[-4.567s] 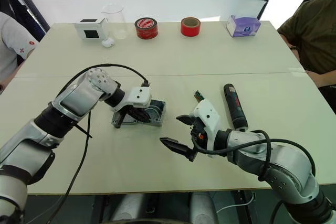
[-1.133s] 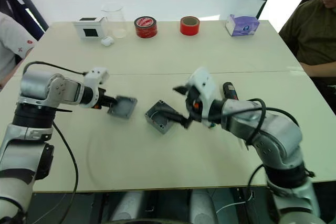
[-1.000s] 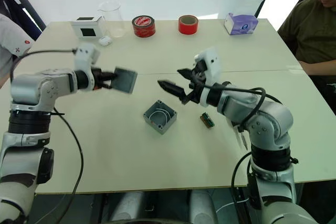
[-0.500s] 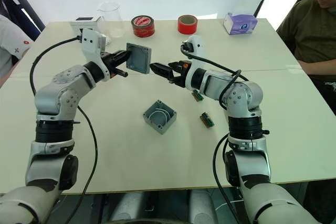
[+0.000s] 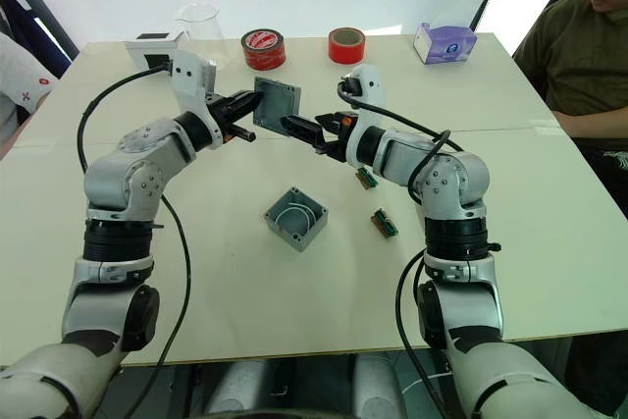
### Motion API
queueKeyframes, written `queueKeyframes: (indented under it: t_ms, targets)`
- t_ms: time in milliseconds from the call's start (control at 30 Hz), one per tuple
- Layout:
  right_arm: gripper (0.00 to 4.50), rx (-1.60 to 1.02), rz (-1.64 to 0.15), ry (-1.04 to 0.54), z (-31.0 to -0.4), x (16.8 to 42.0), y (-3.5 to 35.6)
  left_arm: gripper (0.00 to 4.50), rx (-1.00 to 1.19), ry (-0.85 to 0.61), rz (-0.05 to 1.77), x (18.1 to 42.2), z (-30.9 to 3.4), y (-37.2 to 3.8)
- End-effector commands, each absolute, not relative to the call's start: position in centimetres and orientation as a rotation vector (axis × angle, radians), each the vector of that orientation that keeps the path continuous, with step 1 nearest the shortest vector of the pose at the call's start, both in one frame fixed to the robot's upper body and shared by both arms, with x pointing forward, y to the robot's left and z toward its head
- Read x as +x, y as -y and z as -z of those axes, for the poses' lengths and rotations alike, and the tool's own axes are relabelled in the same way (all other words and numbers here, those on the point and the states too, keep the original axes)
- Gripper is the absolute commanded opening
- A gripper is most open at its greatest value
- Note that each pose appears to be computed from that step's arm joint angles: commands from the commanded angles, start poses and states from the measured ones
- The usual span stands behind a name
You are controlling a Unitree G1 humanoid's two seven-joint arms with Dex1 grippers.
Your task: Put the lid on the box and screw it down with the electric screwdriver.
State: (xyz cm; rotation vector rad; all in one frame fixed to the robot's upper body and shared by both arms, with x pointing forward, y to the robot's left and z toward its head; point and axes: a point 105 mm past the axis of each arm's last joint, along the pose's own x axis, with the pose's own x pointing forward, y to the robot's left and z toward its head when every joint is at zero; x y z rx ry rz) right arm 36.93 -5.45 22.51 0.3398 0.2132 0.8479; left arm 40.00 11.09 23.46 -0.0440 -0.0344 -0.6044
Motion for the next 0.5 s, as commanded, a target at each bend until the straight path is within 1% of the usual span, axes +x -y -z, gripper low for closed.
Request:
queueKeyframes:
  t_ms: [33, 133, 233, 267, 300, 333, 400, 500]
  targets:
    - [4.50, 0.337, -0.862, -0.123, -24.91, 36.80, 5.34, 0.01, -0.028, 0.117, 0.634, 39.56, -25.83, -10.45]
    - [4.50, 0.334, -0.857, -0.121, -24.94, 36.92, 5.36, 0.01, -0.033, 0.117, 0.639, 39.58, -25.83, -10.30]
    - [3.84, 0.328, -0.849, -0.120, -24.83, 37.06, 5.37, 0.00, -0.028, 0.119, 0.643, 39.53, -25.85, -10.14]
    - [3.42, 0.326, -0.847, -0.118, -24.84, 37.09, 5.41, 0.00, -0.025, 0.120, 0.647, 39.45, -25.87, -10.03]
    - [3.19, 0.325, -0.846, -0.116, -24.86, 37.11, 5.43, 0.00, -0.024, 0.121, 0.650, 39.39, -25.88, -9.96]
    - [2.71, 0.325, -0.846, -0.115, -24.89, 37.12, 5.44, 0.00, -0.027, 0.120, 0.653, 39.35, -25.90, -9.89]
    - [1.97, 0.326, -0.845, -0.113, -24.92, 37.15, 5.44, 0.00, -0.027, 0.120, 0.655, 39.29, -25.88, -9.82]
    - [0.73, 0.328, -0.846, -0.112, -24.94, 37.17, 5.32, 0.00, -0.026, 0.121, 0.655, 39.27, -25.85, -9.86]
